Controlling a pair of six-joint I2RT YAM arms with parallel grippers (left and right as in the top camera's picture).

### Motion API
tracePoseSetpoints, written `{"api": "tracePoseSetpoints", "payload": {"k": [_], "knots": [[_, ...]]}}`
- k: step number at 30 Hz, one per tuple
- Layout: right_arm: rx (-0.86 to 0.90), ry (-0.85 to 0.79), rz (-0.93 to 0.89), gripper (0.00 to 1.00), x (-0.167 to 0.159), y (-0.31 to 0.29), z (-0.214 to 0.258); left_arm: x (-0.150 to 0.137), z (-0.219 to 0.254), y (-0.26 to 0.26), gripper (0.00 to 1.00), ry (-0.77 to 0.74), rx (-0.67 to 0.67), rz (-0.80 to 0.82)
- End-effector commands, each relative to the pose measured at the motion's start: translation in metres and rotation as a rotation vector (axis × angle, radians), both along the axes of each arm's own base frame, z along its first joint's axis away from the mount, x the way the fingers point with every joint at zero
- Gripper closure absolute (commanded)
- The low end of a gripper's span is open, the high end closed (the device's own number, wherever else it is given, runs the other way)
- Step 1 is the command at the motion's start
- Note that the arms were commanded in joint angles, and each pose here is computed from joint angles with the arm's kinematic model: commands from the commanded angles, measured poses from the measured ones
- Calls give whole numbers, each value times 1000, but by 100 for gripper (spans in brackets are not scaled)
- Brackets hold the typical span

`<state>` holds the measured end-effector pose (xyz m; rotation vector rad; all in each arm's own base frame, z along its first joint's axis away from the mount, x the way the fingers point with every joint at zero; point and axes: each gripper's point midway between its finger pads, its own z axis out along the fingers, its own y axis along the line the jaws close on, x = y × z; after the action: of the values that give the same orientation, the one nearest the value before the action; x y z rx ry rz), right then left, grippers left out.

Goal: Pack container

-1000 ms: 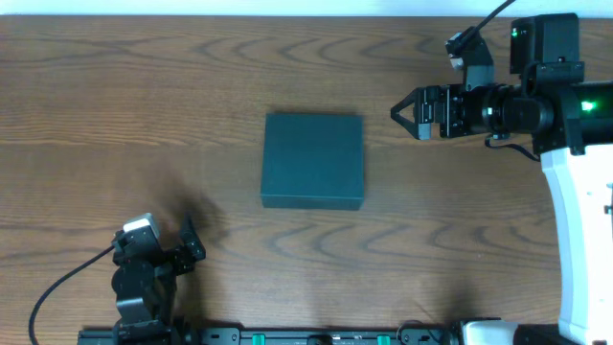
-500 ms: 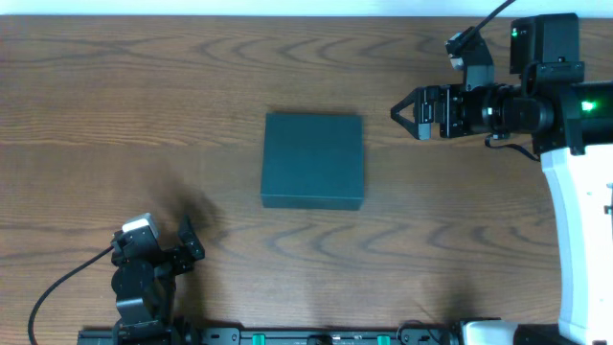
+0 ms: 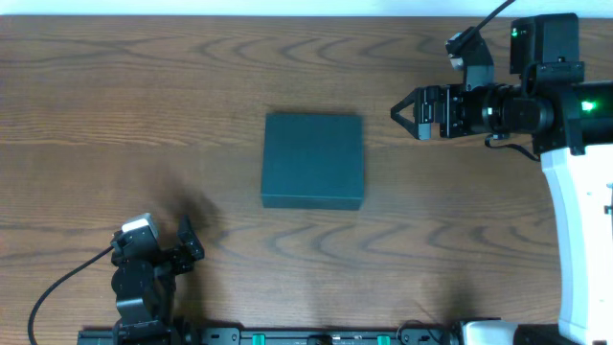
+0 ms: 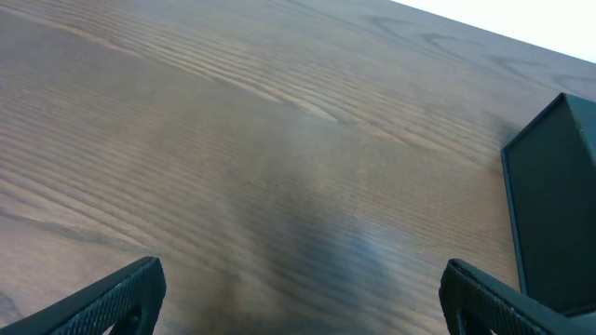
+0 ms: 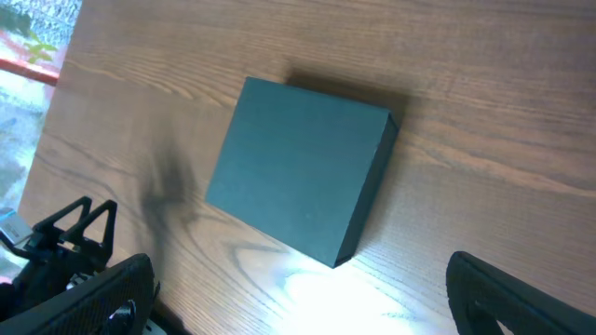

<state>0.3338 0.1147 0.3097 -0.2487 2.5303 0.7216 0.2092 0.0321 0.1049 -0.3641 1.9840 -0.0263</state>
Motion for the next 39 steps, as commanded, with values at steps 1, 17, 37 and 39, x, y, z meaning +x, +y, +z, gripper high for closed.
{"api": "tracePoseSetpoints", "payload": {"k": [1,17,37,39], "knots": [[0,-15,11,1,-1,2,5,0,-5,2,5,7,22,0],[-97,-527,-46,1,-83,-11,14,0,-5,2,5,7,22,0],[-5,-604,-81,1,-146,-19,-169,0,-5,2,5,7,22,0],[-6,-595,-77,1,-146,-18,-181,0,-5,2,5,7,22,0]]}}
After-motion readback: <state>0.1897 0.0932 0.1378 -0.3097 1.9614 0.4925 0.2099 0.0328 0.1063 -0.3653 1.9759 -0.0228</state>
